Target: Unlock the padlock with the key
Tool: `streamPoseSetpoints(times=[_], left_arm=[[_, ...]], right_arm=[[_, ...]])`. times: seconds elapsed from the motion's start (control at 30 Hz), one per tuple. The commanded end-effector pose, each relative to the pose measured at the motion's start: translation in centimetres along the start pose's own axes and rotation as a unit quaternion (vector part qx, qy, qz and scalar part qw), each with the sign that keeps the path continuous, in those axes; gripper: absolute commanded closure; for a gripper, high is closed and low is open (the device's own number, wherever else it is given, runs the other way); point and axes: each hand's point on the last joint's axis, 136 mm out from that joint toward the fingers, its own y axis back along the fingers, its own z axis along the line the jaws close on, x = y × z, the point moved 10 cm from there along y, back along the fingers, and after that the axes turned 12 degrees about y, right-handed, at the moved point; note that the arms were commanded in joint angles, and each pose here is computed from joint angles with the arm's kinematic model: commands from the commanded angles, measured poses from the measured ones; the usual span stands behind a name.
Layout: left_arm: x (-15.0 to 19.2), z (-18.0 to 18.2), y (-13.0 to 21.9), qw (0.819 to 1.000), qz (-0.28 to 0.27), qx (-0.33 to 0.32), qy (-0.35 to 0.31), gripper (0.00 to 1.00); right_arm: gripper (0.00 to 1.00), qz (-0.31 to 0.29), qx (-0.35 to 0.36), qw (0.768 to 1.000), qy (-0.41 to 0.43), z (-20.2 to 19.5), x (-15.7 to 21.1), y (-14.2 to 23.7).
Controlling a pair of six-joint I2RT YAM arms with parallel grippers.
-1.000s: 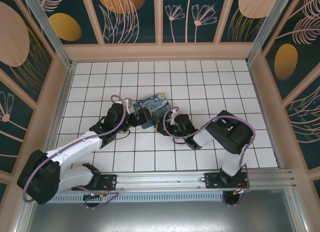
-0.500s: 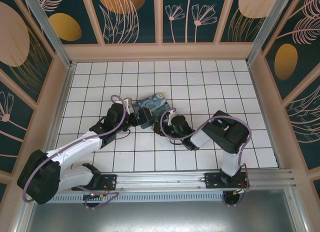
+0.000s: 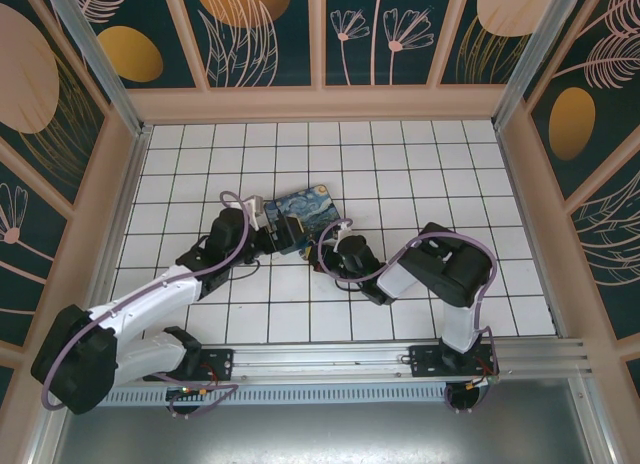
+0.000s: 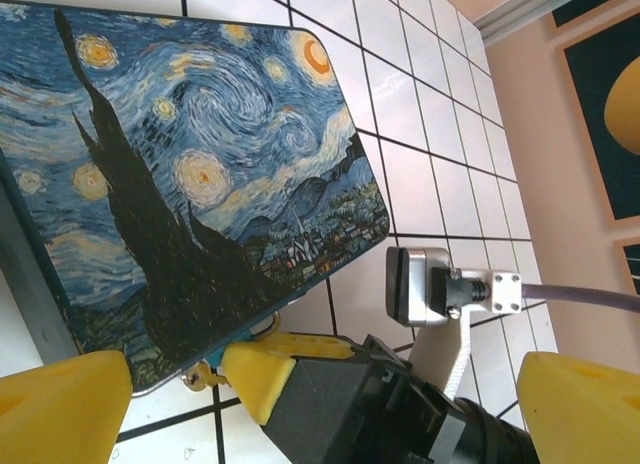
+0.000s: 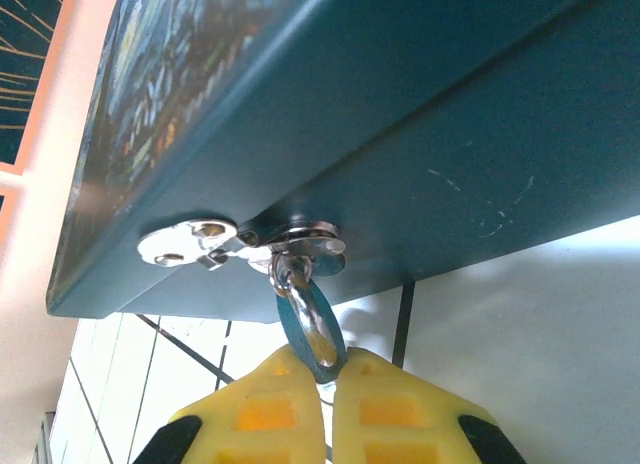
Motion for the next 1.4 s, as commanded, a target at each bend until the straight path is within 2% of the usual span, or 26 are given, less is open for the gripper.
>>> streamPoseSetpoints(times=[0.0, 0.2, 0.5, 0.63, 0.7, 1.03, 1.37], left_arm=[[0.8, 0.8, 0.6, 1.000, 0.024, 0.004, -0.007, 0.01], [2.3, 2.0, 0.9, 0.997, 0.074, 0.015, -0.026, 0.03], [3.6, 4.0, 1.0, 0.996, 0.091, 0.019, -0.009, 0.04], [3.5, 3.9, 1.0, 0.996, 0.084, 0.021, -0.003, 0.04], [3.4, 3.8, 1.0, 0.997, 0.080, 0.023, 0.000, 0.04], [3.0, 3.4, 1.2, 0.998, 0.060, 0.030, 0.013, 0.03], [3.0, 3.4, 1.4, 0.998, 0.054, 0.035, 0.016, 0.03]], right_arm=[[1.00, 0.013, -0.015, 1.000, 0.008, 0.3, -0.4, 0.6], [1.00, 0.056, -0.050, 0.997, 0.024, 1.2, -1.1, 0.6], [1.00, 0.069, -0.038, 0.997, 0.023, 0.7, -1.0, 1.2], [0.81, 0.051, -0.029, 0.998, 0.010, 0.3, -0.8, 1.6], [0.75, 0.041, -0.027, 0.999, 0.004, 0.3, -0.6, 1.8], [0.63, 0.008, 0.015, 1.000, 0.001, 1.5, 0.6, 0.7], [0.56, -0.017, 0.069, 0.997, -0.016, 0.3, 1.4, 0.3]])
